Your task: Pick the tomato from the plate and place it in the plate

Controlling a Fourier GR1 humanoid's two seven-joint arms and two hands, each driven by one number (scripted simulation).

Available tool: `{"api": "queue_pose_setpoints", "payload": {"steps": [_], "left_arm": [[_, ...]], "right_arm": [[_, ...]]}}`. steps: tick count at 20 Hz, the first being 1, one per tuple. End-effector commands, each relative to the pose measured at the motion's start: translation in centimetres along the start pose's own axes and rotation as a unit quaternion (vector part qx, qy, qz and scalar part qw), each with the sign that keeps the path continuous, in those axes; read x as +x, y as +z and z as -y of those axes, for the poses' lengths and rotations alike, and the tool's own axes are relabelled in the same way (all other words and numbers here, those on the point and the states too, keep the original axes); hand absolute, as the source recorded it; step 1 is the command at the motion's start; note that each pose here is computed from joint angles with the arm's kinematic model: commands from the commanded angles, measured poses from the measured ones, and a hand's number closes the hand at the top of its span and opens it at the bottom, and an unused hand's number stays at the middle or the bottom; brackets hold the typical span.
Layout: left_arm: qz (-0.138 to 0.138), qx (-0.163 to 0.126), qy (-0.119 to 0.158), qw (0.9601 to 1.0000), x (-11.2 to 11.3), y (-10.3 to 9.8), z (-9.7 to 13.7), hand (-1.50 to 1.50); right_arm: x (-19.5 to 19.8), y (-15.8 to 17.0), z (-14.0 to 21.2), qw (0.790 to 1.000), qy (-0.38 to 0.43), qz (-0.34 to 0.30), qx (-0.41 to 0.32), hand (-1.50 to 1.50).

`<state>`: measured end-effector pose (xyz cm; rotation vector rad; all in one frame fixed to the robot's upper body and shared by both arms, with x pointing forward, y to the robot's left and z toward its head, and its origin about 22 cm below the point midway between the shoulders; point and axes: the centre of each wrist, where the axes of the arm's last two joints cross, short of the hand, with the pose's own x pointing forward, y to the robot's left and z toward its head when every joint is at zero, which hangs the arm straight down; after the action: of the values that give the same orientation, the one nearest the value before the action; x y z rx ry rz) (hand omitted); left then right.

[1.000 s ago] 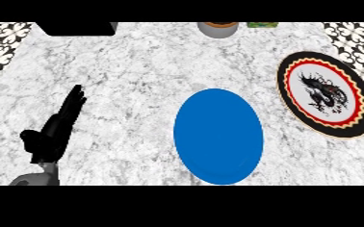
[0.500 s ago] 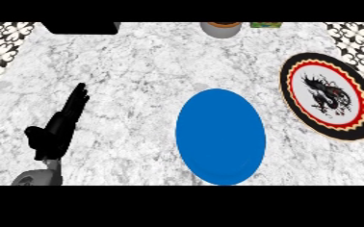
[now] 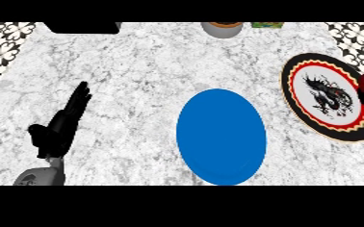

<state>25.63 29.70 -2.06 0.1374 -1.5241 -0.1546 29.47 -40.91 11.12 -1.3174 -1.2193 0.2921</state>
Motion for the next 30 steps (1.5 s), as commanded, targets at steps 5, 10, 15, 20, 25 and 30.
{"api": "queue_pose_setpoints", "payload": {"steps": [5,10,15,20,25,30], "left_arm": [[0.003,0.006,-0.002,1.0,-0.2,0.0,1.7,0.0],[0.003,0.004,-0.005,1.0,0.8,0.0,-0.4,0.0],[0.001,-0.001,0.006,1.0,0.1,0.0,-0.2,0.0],[-0.01,0.005,0.001,0.9999,-1.2,1.5,-0.2,0.0],[-0.005,0.005,0.005,1.0,-0.3,1.8,-1.4,0.0],[-0.005,0.012,0.005,0.9999,-0.8,0.9,-1.4,0.0]], "right_arm": [[1.0,-2.4,-5.1,0.992,-0.099,-0.064,-0.048,1.5],[1.3,-4.1,-6.9,0.989,-0.087,-0.114,-0.017,-1.5],[-0.5,-3.4,-9.0,0.98,-0.147,-0.127,-0.04,-1.5],[-1.7,-4.9,-5.2,0.949,-0.255,-0.125,-0.139,-1.5],[-7.2,-2.2,-4.3,0.914,-0.35,-0.137,-0.15,-1.5],[-14.6,1.1,-0.5,0.909,-0.37,-0.106,-0.157,-1.5]]}}
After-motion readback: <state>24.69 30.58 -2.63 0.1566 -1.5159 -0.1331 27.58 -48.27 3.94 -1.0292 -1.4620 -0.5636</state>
